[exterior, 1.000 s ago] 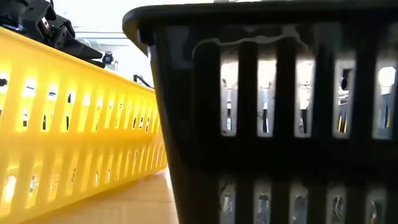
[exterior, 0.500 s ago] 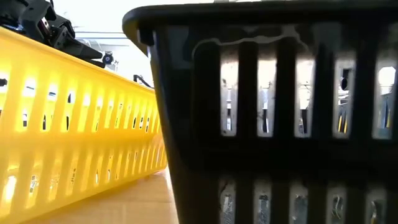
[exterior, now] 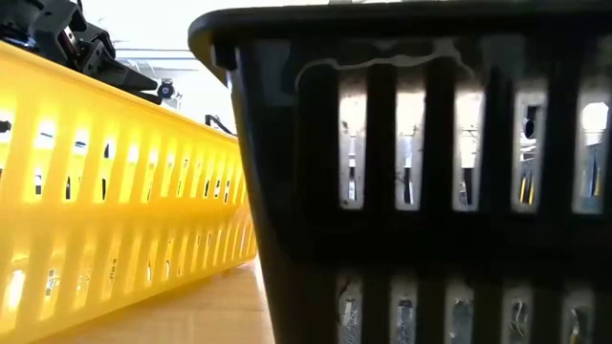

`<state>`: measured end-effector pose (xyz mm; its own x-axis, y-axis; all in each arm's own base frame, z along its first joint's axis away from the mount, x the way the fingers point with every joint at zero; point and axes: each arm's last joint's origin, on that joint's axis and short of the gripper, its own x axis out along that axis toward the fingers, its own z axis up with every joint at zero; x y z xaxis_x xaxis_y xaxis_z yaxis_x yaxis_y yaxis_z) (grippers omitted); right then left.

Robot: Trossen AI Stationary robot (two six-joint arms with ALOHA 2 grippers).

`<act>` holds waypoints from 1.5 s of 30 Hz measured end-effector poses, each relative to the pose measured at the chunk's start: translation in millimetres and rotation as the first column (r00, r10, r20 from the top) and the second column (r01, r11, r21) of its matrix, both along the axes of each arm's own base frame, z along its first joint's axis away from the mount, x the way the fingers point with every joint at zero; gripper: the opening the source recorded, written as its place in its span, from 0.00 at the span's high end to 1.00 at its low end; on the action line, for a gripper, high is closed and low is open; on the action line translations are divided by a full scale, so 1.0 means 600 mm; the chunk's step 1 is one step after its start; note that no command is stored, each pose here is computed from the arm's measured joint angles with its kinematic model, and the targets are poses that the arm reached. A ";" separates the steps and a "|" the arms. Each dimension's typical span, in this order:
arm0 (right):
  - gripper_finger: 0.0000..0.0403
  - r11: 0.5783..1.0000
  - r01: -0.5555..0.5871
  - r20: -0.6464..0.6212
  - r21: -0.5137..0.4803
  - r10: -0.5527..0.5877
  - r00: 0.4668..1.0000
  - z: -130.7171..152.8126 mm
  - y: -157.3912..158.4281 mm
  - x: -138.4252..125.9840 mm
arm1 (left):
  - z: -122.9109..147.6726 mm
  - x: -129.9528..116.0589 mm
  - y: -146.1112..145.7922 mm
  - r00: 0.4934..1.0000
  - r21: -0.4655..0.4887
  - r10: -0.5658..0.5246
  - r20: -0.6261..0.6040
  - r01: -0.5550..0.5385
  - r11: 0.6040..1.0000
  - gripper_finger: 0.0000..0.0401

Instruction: Stack baskets on shelf by color

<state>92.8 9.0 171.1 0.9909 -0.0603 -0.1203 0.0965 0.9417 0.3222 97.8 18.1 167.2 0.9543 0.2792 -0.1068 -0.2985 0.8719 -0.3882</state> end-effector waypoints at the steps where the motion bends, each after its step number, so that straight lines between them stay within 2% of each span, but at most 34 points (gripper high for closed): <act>1: 0.72 1.000 0.000 0.000 0.000 0.000 1.000 0.000 0.000 0.000 | 0.000 0.000 0.000 1.000 0.000 0.000 0.001 0.000 1.000 0.70; 34: 0.72 1.000 0.000 0.000 0.000 0.000 1.000 0.000 0.000 0.000 | 0.001 0.000 0.001 1.000 -0.002 0.013 0.004 -0.013 1.000 0.70; 37: 0.72 1.000 0.000 0.000 0.000 0.000 1.000 0.000 0.000 0.000 | 0.004 0.000 0.001 0.999 -0.049 0.021 0.040 -0.019 0.999 0.70; 41: 0.72 1.000 0.000 0.000 0.000 0.000 1.000 0.000 0.000 0.000 | 0.010 0.001 0.001 0.991 -0.220 0.050 0.124 -0.022 0.975 0.70; 45: 0.72 1.000 0.000 0.000 0.000 0.000 1.000 0.000 0.000 0.000 | 0.012 0.001 0.001 0.985 -0.296 0.058 0.161 -0.008 0.955 0.70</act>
